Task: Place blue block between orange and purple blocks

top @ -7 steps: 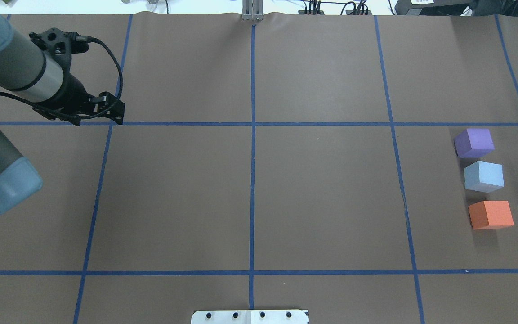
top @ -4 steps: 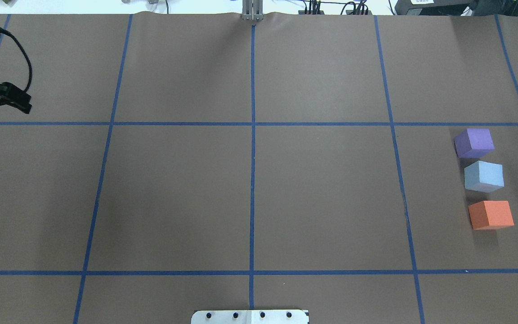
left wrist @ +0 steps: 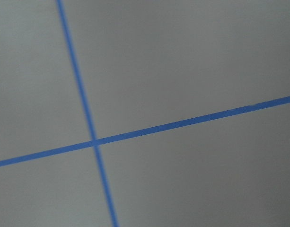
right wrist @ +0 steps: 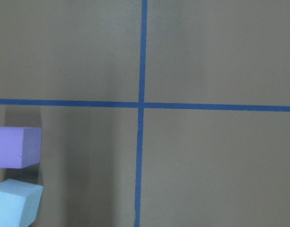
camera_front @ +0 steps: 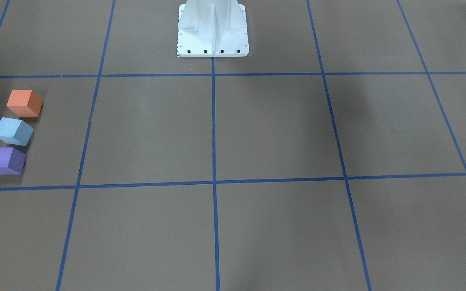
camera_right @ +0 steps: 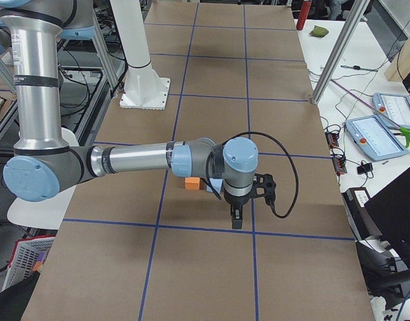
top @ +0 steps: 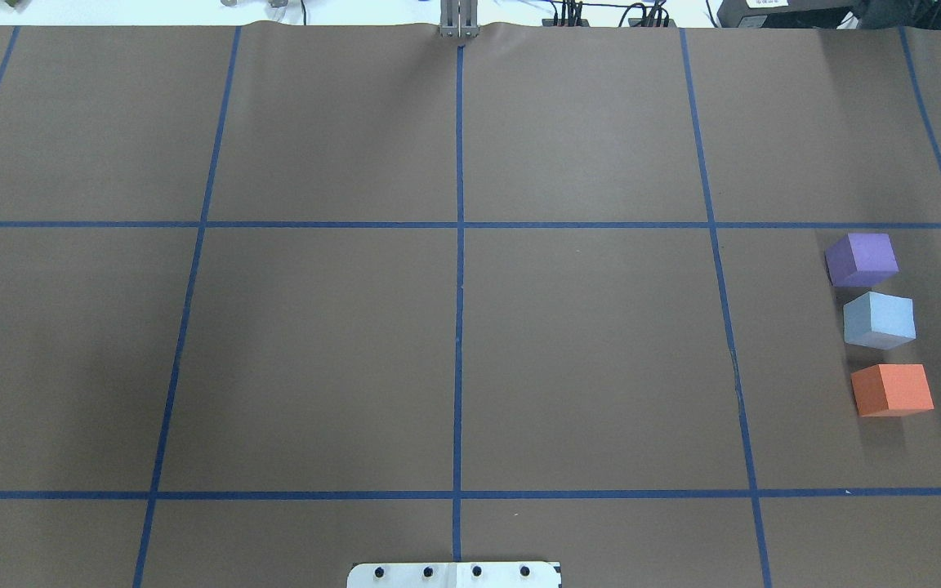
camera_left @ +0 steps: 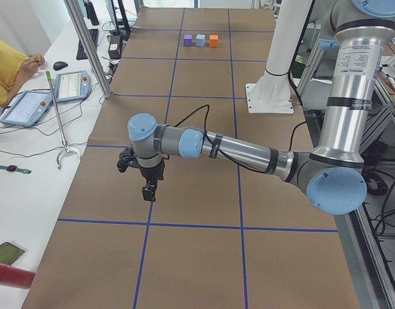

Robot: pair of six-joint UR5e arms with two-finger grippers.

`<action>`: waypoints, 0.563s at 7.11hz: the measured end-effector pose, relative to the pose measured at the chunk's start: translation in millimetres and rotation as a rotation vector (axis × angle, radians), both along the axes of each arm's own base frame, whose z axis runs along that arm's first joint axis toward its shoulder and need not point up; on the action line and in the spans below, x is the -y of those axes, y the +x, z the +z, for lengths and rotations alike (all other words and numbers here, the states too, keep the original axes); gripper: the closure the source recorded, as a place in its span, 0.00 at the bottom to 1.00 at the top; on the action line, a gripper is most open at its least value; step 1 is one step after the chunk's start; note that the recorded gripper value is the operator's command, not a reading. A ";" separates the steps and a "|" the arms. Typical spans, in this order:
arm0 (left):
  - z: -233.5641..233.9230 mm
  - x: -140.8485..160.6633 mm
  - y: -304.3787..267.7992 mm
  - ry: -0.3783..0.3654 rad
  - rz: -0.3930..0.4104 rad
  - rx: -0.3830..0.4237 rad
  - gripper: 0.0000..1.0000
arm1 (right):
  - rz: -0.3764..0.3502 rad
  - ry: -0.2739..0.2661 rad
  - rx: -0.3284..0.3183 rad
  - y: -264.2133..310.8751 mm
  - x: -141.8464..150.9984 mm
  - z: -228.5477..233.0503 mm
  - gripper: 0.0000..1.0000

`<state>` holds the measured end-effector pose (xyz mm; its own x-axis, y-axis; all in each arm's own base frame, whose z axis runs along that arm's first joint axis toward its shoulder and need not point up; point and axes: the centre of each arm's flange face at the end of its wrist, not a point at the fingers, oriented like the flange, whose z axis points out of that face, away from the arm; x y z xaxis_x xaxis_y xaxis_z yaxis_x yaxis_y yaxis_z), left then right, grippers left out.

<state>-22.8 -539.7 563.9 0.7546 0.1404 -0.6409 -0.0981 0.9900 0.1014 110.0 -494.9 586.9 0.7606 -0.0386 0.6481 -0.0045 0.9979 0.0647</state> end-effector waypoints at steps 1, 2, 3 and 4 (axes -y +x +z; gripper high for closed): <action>8.2 -3.6 -20.0 -0.009 -0.005 -0.030 0.00 | -0.012 0.001 -0.003 -2.5 4.2 -4.0 0.00; 10.9 -6.2 -31.0 0.009 0.010 -0.048 0.00 | -0.026 0.000 -0.001 -9.6 7.2 -4.8 0.00; 11.0 -7.7 -36.2 0.024 0.020 -0.056 0.00 | -0.042 -0.006 0.000 -18.3 9.1 -2.9 0.00; 11.4 -9.3 -38.0 0.032 0.026 -0.059 0.00 | -0.061 -0.012 0.002 -29.0 10.7 -0.6 0.00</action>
<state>-60.9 -530.4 575.3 0.7112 0.1809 -0.6793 -0.1169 0.9833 0.1394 81.0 -505.6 586.4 0.7559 -0.0767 0.6501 0.0558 0.9971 0.0526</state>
